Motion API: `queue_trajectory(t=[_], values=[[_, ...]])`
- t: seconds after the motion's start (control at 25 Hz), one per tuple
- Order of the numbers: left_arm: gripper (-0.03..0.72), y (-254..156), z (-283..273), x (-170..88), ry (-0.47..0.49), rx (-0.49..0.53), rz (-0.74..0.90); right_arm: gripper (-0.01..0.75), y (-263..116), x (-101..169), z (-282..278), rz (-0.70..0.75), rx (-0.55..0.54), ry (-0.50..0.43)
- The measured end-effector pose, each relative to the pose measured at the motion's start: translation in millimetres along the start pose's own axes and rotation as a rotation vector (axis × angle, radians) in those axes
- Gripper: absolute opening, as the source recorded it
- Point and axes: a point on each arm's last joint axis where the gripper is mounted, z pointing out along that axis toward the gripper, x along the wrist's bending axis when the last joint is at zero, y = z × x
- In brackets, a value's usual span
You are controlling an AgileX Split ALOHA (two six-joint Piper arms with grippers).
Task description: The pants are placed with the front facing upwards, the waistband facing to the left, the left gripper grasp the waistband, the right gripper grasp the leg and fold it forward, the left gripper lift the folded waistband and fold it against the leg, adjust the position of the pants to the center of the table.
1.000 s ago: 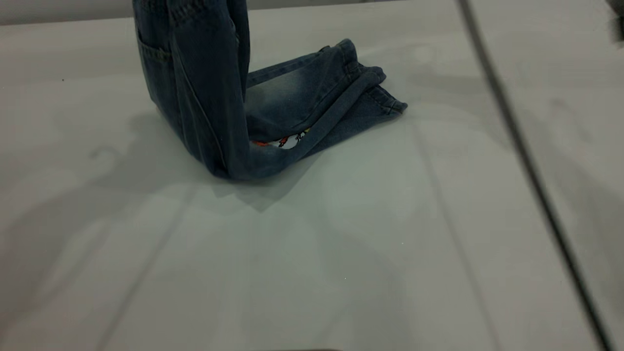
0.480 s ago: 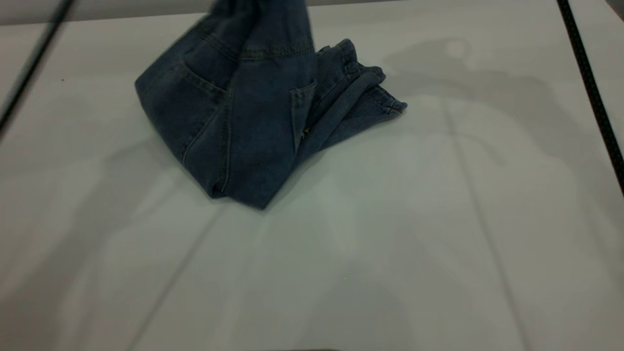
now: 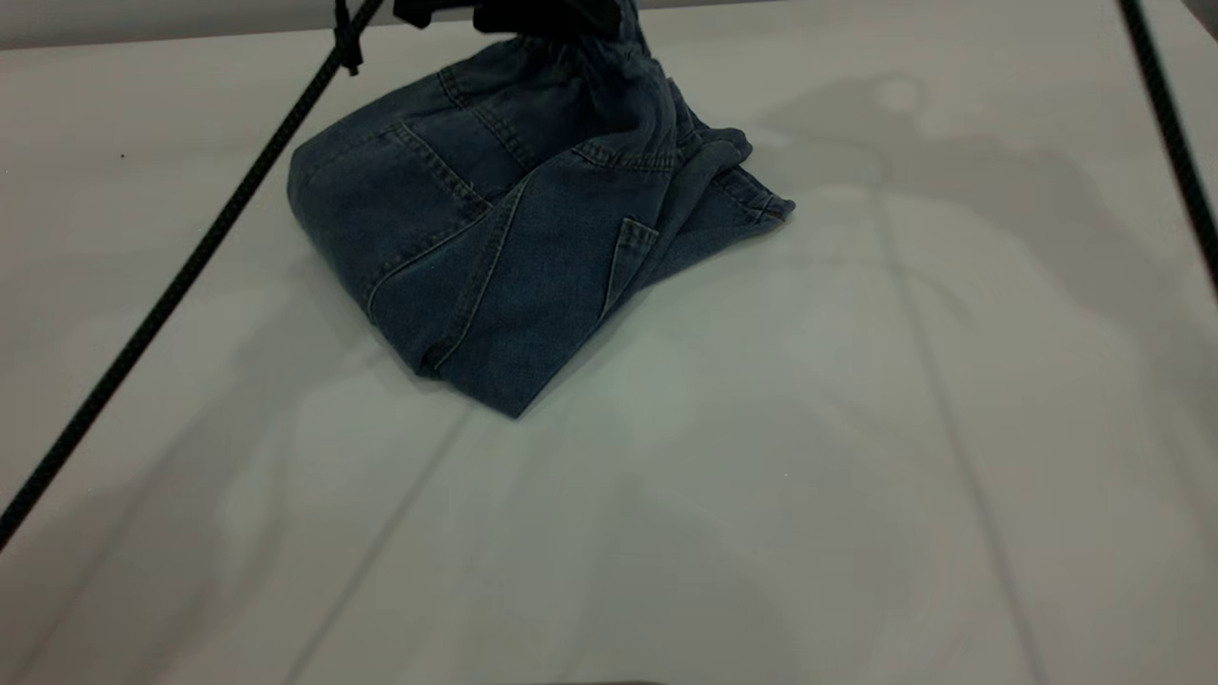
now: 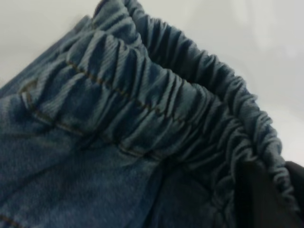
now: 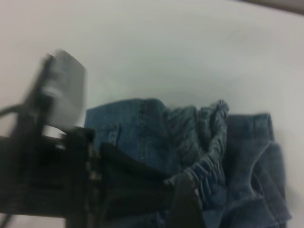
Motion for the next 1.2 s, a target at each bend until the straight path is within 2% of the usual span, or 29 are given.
queue_trajectory(t=[0.08,0.36,0.44,0.64,0.8,0.92,1.08,1.2], values=[[0.167,-2,2,1,-0.003,0.009,0.000,0.491,4,6,-12,-0.013,-0.018,0.003],[0.519,1,-8,-10,-0.057,0.033,0.028,0.491,4,21,-27,-0.036,0.023,0.042],[0.574,6,-17,-17,-0.078,0.024,0.047,0.491,3,22,-28,-0.039,0.036,0.049],[0.580,19,-59,-30,-0.123,0.047,0.195,0.491,2,25,-33,-0.050,0.050,0.054],[0.578,38,-115,-30,-0.052,0.024,0.284,0.491,1,28,-36,-0.061,0.066,0.056],[0.578,53,-169,-36,0.028,-0.060,0.323,0.491,-3,38,-30,-0.086,0.095,0.069],[0.578,61,-227,-54,0.071,-0.182,0.365,0.491,-19,72,7,-0.119,0.179,0.091],[0.578,61,-255,-70,0.065,-0.239,0.376,0.491,-37,95,45,-0.156,0.231,0.031]])
